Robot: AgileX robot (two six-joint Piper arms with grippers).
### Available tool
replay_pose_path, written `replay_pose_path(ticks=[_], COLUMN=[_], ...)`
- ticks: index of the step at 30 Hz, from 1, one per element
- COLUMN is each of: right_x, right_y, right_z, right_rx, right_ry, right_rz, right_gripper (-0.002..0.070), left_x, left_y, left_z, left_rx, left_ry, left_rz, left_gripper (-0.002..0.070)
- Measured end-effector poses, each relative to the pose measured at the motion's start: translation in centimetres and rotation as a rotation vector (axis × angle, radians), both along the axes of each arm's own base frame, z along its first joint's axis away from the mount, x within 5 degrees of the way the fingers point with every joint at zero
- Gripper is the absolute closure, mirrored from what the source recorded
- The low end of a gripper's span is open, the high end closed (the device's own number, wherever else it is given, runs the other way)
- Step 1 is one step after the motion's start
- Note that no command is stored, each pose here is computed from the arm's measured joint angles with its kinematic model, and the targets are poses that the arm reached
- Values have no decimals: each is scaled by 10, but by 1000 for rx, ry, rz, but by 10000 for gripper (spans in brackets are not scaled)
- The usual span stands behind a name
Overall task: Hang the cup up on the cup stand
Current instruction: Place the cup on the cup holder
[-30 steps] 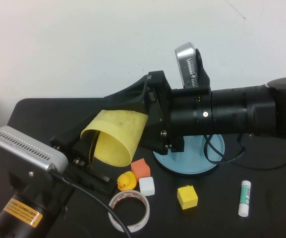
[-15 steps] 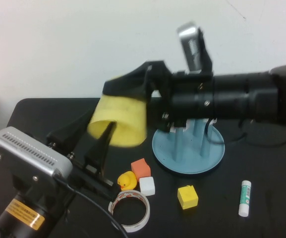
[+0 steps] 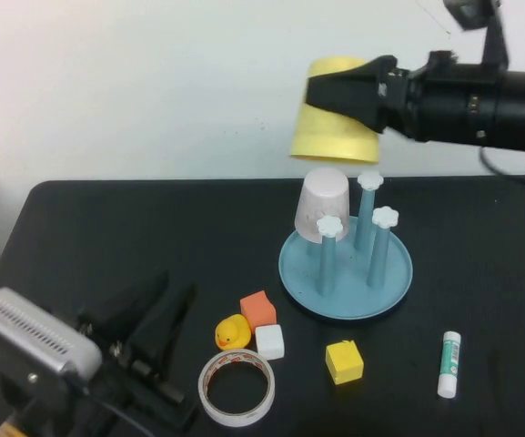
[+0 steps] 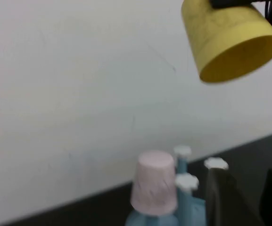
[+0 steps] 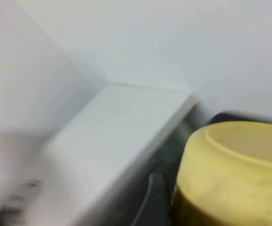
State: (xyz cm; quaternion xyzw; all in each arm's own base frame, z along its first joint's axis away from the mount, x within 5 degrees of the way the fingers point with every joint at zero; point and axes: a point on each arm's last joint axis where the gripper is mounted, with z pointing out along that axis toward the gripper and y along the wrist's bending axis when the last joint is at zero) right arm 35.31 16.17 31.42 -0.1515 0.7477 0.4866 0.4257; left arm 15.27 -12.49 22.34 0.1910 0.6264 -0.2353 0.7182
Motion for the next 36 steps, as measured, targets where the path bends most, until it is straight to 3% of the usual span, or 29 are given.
replay_pose_path(ticks=[3, 6, 11, 16, 36], right_x=[7, 16, 31, 46, 102], right_y=[-10, -18, -27, -27, -14], right_z=[-2, -6, -24, -54, -116], right_rx=[-125, -281, -515, -630, -672], right_ry=[-161, -290, -415, -438, -392], right_rz=[-42, -119, -186, -155, -128], right_gripper=[73, 73, 73, 73, 73], left_x=[-6, -13, -20, -25, -27], left_y=[6, 10, 17, 21, 23], left_z=[-11, -21, -32, -39, -41], left_rx=[-46, -49, -27, -14, -14], left_ry=[85, 136, 182, 210, 223], left_rz=[-12, -24, -28, -26, -26], left_gripper=[592, 650, 672, 675, 675])
